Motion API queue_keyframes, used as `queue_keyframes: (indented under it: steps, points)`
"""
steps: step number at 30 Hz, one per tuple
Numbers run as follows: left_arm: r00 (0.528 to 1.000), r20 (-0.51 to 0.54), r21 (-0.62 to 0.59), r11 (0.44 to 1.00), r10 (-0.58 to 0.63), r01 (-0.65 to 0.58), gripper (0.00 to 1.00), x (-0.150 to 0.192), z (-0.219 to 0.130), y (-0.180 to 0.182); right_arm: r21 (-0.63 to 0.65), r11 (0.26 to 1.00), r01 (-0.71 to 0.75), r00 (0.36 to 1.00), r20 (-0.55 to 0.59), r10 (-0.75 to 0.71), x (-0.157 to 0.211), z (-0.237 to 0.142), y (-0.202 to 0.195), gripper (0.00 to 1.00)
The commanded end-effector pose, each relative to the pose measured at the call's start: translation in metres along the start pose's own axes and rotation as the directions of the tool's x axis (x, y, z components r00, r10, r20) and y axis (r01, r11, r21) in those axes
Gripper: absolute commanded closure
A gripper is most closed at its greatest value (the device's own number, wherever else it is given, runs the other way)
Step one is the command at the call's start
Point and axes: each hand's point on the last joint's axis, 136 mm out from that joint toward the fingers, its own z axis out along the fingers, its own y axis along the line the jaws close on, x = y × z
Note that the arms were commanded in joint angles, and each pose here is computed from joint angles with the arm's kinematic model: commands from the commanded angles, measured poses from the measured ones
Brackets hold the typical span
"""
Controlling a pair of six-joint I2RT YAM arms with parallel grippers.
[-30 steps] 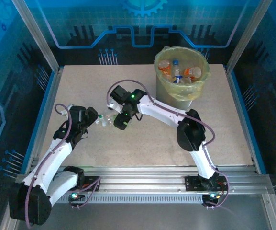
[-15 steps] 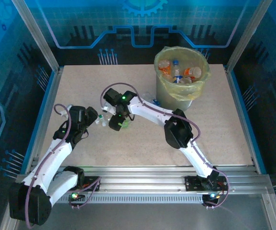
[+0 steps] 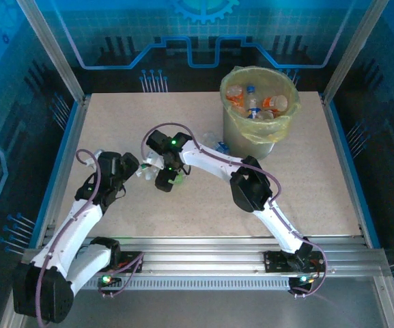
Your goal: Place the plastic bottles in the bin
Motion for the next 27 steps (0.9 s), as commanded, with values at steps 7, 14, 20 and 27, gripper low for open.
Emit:
queue_keyframes:
  steps: [7,14,20,27]
  points:
    - [1.0,0.008,-0.027,0.999,-0.021,0.021,0.01,0.002,-0.002,0.013,-0.114,0.993,0.036,0.999,-0.021,-0.039,0.014,-0.008,0.03,0.09]
    - [1.0,0.002,-0.022,1.0,-0.022,0.022,0.01,0.002,-0.002,0.01,-0.121,0.992,0.026,1.0,0.001,-0.027,0.017,-0.019,0.038,0.11]
    - [1.0,0.003,-0.016,1.0,-0.024,0.024,0.01,0.001,-0.002,0.008,-0.082,0.996,0.024,1.0,-0.012,-0.025,0.015,-0.008,0.033,0.11]
    - [1.0,0.008,-0.018,1.0,-0.015,0.015,0.01,-0.002,-0.003,0.007,-0.076,0.995,0.057,0.998,-0.034,-0.06,0.006,0.016,0.038,0.11]
